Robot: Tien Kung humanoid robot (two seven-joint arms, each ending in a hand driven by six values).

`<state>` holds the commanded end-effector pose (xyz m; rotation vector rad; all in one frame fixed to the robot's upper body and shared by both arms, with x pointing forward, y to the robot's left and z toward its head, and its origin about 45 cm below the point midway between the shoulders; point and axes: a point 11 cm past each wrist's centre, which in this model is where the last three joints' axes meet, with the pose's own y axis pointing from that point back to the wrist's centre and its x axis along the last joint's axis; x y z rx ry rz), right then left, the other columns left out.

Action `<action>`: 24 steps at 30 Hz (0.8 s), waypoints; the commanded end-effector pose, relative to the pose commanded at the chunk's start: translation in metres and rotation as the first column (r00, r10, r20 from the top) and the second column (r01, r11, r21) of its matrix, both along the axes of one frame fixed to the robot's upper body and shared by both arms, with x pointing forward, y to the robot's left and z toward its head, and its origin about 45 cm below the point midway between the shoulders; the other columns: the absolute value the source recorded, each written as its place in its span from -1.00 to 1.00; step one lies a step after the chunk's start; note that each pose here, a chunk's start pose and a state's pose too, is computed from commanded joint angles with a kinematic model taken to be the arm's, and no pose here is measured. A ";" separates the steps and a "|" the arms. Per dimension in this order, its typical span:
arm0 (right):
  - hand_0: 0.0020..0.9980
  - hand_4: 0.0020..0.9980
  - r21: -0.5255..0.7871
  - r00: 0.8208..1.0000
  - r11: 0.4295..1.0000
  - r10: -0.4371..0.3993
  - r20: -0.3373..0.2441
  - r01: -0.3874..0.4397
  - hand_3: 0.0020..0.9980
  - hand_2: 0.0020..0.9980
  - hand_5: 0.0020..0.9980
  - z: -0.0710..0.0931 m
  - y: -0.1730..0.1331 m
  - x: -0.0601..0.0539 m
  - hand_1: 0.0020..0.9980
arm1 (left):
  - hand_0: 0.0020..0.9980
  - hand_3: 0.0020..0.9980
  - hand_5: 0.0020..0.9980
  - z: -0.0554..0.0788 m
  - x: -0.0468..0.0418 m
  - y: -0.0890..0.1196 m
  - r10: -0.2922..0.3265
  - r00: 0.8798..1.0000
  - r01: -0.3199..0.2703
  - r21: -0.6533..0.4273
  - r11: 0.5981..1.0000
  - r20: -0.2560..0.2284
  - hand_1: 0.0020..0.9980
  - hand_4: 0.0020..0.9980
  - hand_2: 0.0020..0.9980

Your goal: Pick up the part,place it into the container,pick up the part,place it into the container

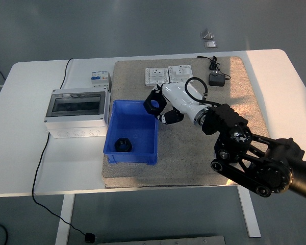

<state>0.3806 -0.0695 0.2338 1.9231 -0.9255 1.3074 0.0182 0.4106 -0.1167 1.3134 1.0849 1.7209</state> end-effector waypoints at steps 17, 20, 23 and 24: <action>0.61 -0.08 -0.192 0.975 0.956 0.222 -0.024 -0.222 0.35 0.35 -0.75 -0.039 0.036 -0.015 0.39 | 0.46 0.57 1.00 0.001 0.0010 0.002 0.005 1.000 -0.005 0.007 1.000 0.001 0.38 0.74 0.36; 0.74 0.11 -0.216 0.980 0.956 0.196 -0.039 -0.200 0.47 0.56 -0.67 -0.043 0.033 -0.013 0.58 | 0.46 0.57 1.00 0.001 0.0008 0.003 0.004 1.000 -0.004 0.006 1.000 -0.003 0.38 0.73 0.36; 0.74 0.11 -0.239 0.984 0.955 0.170 -0.054 -0.178 0.47 0.56 -0.67 -0.047 0.030 -0.012 0.58 | 0.46 0.57 1.00 0.001 0.0008 0.003 0.004 1.000 -0.004 0.006 1.000 -0.005 0.38 0.73 0.36; 0.74 0.11 -0.245 0.985 0.954 0.165 -0.058 -0.174 0.47 0.56 -0.67 -0.048 0.029 -0.012 0.58 | 0.46 0.57 1.00 0.001 0.0008 0.003 0.004 1.000 -0.004 0.006 1.000 -0.006 0.38 0.73 0.36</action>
